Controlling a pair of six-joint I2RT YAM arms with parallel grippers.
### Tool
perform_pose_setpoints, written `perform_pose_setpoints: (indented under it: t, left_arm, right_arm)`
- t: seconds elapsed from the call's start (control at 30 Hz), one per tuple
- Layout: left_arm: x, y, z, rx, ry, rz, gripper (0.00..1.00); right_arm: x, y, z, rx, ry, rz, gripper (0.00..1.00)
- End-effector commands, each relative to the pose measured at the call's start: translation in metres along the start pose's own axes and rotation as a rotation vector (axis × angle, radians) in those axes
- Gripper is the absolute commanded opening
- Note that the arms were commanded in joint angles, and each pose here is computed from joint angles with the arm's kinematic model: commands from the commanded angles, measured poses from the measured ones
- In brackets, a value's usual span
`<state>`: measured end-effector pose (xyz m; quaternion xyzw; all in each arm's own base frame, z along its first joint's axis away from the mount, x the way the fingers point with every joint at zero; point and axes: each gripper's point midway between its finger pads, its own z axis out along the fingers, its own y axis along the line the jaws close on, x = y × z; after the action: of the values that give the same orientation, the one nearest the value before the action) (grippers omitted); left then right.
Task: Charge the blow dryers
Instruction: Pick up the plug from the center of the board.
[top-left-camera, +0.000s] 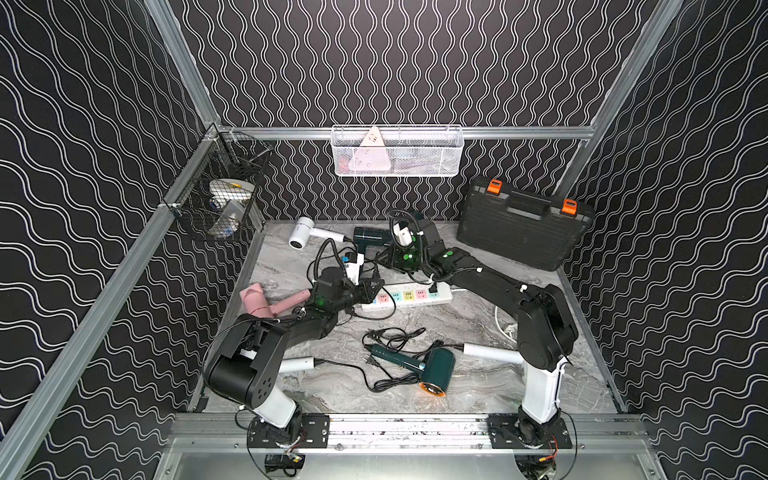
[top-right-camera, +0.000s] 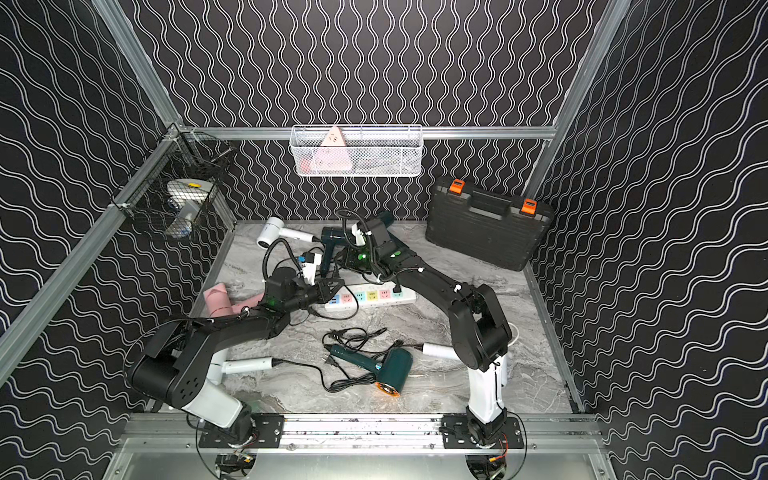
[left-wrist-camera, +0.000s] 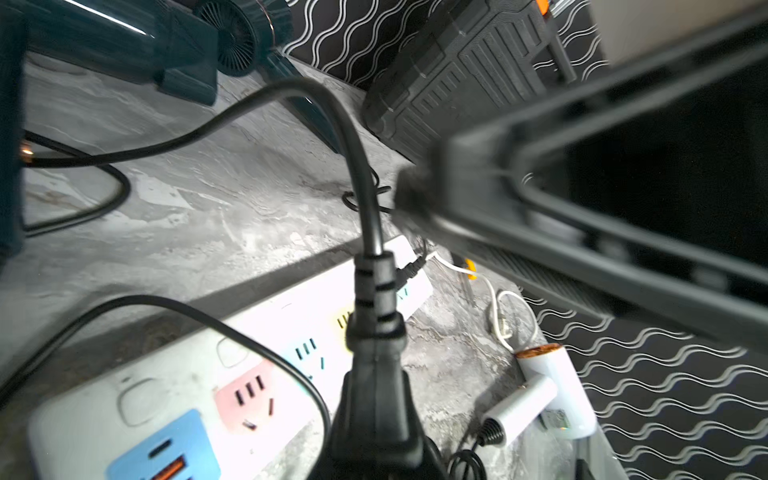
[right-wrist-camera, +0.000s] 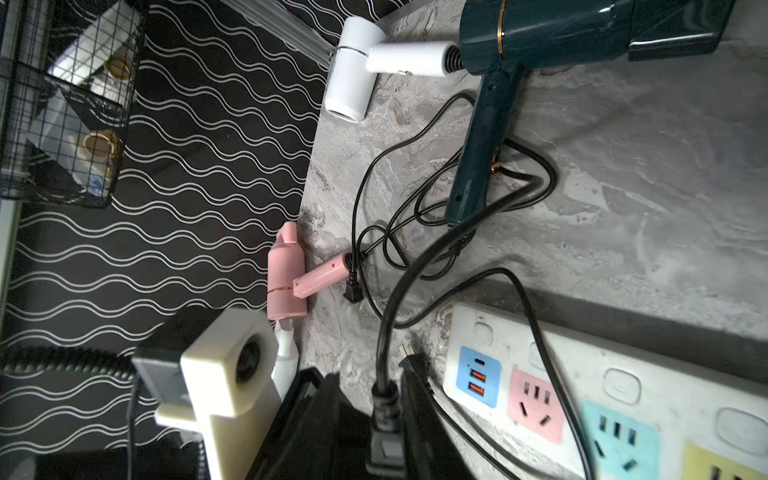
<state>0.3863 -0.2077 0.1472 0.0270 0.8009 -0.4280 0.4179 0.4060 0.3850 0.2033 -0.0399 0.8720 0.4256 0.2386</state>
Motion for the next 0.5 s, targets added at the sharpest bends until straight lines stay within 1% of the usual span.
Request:
perform_pose_setpoints:
  t: [0.0, 0.17, 0.33, 0.47]
  left_arm:
    - [-0.001, -0.013, 0.003, 0.015, 0.009, 0.094, 0.04]
    - [0.008, -0.024, 0.008, -0.013, 0.035, 0.199, 0.02]
    - [0.013, -0.03, 0.012, -0.02, 0.044, 0.263, 0.0]
    - [0.014, -0.037, 0.013, 0.002, 0.041, 0.294, 0.0]
  right_arm:
    - [0.007, -0.008, -0.016, 0.026, 0.074, -0.003, 0.38]
    - [0.012, -0.011, -0.039, 0.006, 0.153, 0.016, 0.48]
    - [0.03, -0.013, -0.048, -0.006, 0.262, 0.025, 0.49]
    - [0.041, -0.02, -0.052, 0.011, 0.315, 0.03, 0.49]
